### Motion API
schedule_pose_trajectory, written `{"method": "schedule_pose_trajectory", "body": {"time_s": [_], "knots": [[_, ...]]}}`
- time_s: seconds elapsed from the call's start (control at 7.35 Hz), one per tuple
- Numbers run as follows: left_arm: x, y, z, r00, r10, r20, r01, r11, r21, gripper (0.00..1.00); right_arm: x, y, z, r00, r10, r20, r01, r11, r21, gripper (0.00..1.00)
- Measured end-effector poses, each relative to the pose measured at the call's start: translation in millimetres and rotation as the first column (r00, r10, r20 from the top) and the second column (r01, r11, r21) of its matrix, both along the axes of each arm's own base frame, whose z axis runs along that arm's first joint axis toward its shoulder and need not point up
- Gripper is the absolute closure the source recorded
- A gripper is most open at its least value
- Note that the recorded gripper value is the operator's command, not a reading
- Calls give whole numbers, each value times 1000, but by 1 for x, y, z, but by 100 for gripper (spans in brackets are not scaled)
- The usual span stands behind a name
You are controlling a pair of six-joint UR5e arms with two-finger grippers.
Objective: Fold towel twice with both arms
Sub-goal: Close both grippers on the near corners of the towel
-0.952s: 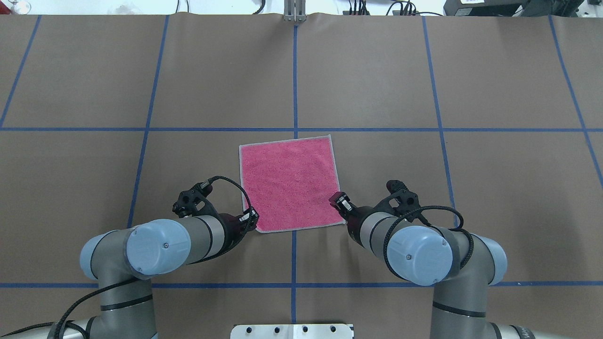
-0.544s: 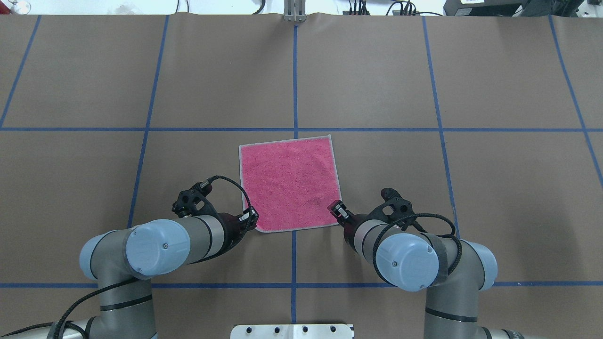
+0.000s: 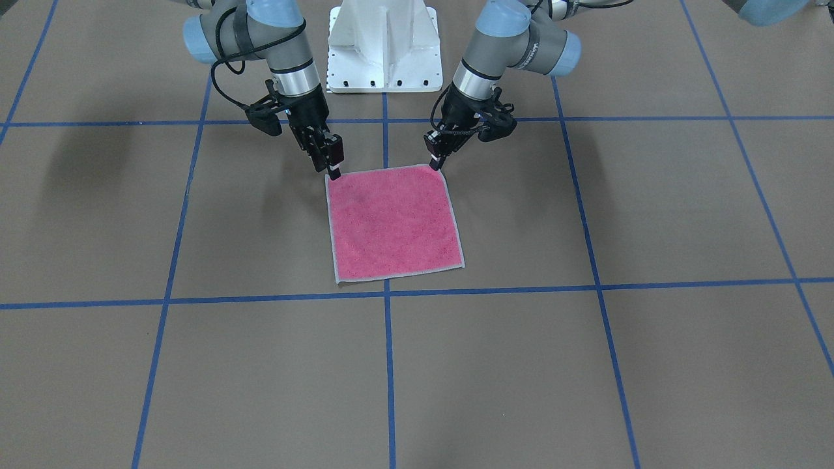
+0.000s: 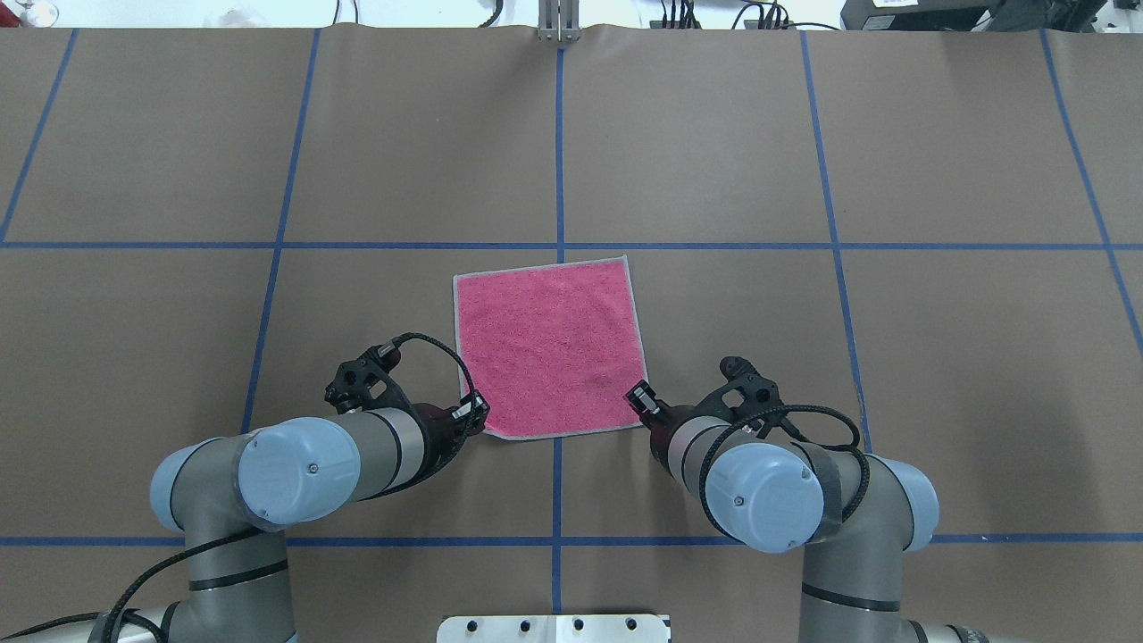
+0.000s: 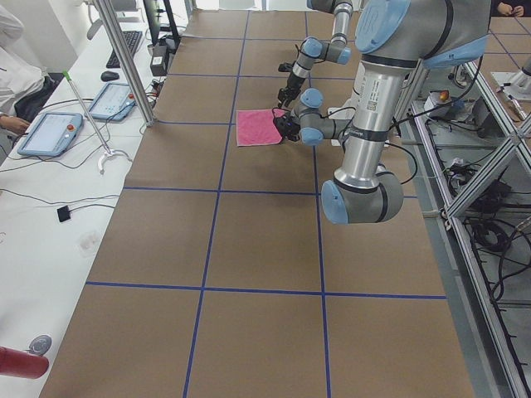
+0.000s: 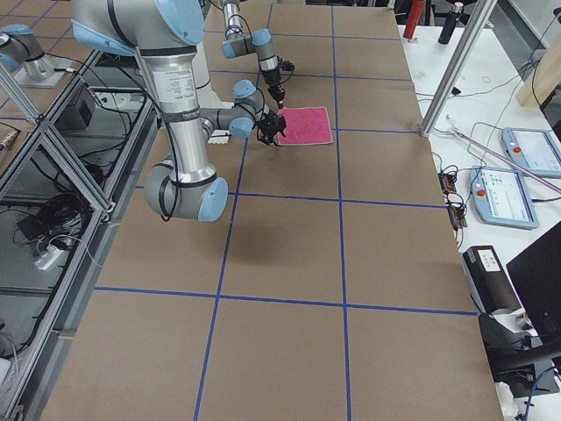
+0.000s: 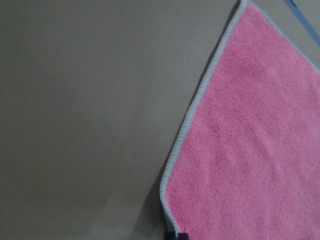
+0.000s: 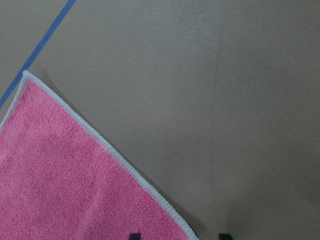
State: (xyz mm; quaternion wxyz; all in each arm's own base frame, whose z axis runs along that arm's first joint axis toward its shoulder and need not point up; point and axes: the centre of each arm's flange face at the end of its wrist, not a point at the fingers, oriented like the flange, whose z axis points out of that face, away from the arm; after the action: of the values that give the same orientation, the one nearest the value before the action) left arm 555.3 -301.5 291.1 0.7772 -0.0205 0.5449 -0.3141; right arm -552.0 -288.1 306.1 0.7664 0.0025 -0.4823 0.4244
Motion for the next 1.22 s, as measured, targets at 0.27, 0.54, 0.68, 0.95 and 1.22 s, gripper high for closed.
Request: {"method": "schedule_pose_trajectory", "body": {"time_s": [0.27,0.54,0.68,0.95,1.22], "knots": [[0,0,0,1000,0,0,0,1000,0,100,0,-1,1,1000,5,-15,-5,1000,1,47],[0,0,0,1000,0,1,0,1000,1,100,-1,-1,3,999,2,-37,-2,1000,4,45],[0,0,1,1000,0,2,0,1000,1,100,-2,-1,3,999,1,-47,-1,1000,3,45],[0,0,1,1000,1,3,-1,1000,1,100,-8,-2,-3,998,0,-65,0,1000,-1,45],[0,0,2,1000,1,4,-1,1000,0,100,-15,-4,-1,997,0,-81,-1,1000,-5,45]]}}
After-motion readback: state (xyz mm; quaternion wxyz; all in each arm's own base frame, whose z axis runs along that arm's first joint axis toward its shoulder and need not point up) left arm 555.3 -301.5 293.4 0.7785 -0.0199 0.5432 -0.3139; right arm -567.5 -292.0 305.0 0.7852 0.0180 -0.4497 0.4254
